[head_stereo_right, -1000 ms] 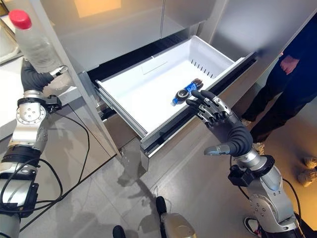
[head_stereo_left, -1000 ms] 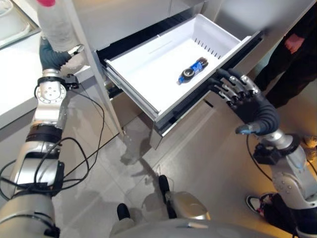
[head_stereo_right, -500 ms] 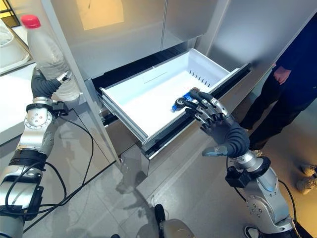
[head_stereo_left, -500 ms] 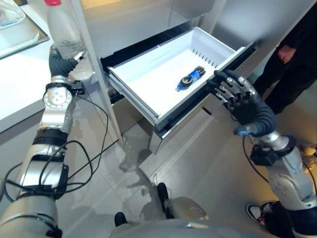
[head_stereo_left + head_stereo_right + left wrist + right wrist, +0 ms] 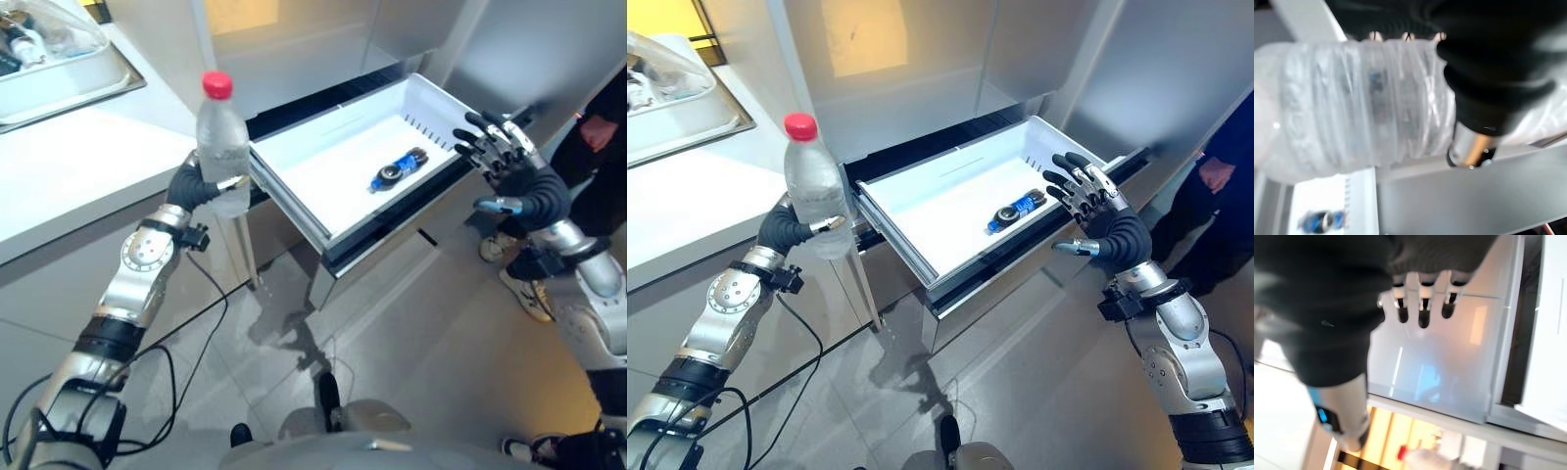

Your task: Take the drinks into the refrigerator

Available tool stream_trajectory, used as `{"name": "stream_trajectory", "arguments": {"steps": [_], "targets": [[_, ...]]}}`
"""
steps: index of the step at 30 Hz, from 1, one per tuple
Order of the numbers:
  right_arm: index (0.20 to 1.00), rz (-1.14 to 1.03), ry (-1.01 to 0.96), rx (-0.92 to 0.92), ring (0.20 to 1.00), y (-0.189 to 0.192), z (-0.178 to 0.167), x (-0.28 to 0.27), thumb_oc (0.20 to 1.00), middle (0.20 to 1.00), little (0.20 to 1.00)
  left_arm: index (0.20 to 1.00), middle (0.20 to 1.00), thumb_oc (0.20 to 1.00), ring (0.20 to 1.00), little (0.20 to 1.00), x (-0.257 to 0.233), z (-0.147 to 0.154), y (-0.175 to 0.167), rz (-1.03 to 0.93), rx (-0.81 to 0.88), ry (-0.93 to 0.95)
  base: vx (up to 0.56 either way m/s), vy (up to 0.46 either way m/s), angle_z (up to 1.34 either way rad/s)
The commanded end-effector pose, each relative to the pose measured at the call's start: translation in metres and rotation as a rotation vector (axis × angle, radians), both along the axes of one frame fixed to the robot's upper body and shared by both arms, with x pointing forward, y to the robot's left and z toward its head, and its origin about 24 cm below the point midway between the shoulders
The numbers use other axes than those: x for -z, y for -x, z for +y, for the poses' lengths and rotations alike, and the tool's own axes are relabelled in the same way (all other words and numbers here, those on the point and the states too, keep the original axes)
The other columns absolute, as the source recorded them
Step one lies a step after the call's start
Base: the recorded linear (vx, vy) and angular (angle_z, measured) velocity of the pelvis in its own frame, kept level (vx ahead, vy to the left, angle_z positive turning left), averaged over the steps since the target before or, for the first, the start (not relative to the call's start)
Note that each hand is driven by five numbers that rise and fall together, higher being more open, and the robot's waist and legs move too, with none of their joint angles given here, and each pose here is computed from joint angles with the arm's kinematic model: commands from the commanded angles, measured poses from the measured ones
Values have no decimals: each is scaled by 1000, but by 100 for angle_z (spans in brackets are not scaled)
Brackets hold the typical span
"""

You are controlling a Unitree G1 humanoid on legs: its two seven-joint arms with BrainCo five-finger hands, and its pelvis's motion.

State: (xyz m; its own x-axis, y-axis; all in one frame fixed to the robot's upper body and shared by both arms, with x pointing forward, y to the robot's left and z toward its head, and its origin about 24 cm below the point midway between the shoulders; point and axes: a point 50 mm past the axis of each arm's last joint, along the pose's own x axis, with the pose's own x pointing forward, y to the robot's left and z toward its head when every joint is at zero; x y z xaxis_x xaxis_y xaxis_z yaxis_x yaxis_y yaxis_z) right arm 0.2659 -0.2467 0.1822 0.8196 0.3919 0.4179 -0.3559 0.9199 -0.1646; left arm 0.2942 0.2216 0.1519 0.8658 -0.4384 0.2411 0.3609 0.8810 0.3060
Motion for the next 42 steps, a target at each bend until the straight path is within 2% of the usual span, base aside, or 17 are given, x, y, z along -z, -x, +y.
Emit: {"name": "stream_trajectory", "arguments": {"steps": [1, 2, 5, 7, 9, 19, 29, 42], "targets": [[1000, -18, -28, -38, 1000, -14, 1, -15, 1000, 1000, 1000, 200, 200, 200, 200, 200, -67, -31, 11, -236, 287, -10, -39, 46, 20], [1000, 14, -46, -70, 1000, -19, 7, -12, 1000, 1000, 1000, 200, 200, 200, 200, 200, -71, -41, 17, -231, 366, -119, -39, 46, 22], [1000, 43, -38, -168, 1000, -22, 27, -9, 1000, 1000, 1000, 200, 200, 200, 200, 200, -77, -49, 22, -223, 450, -214, -35, 52, 15], [1000, 43, -38, -168, 1000, -22, 27, -9, 1000, 1000, 1000, 200, 200, 200, 200, 200, -77, -49, 22, -223, 451, -214, -15, 25, 8], [1000, 70, -42, -276, 1000, -24, 50, -3, 1000, 1000, 1000, 200, 200, 200, 200, 200, -73, -62, 24, -172, 549, -281, -24, 47, 4], [1000, 248, -150, -544, 1000, -12, 103, 33, 1000, 1000, 1000, 200, 200, 200, 200, 200, -65, -86, 32, -121, 692, -373, -3, 3, 0], [1000, 246, -242, -676, 1000, 4, 136, 40, 1000, 1000, 1000, 200, 200, 200, 200, 200, -64, -97, 29, -114, 734, -416, 0, 0, 0], [1000, 91, -155, -700, 1000, 19, 155, 26, 1000, 1000, 1000, 200, 200, 200, 200, 200, -66, -100, 26, -159, 704, -412, 0, 0, 0]]}}
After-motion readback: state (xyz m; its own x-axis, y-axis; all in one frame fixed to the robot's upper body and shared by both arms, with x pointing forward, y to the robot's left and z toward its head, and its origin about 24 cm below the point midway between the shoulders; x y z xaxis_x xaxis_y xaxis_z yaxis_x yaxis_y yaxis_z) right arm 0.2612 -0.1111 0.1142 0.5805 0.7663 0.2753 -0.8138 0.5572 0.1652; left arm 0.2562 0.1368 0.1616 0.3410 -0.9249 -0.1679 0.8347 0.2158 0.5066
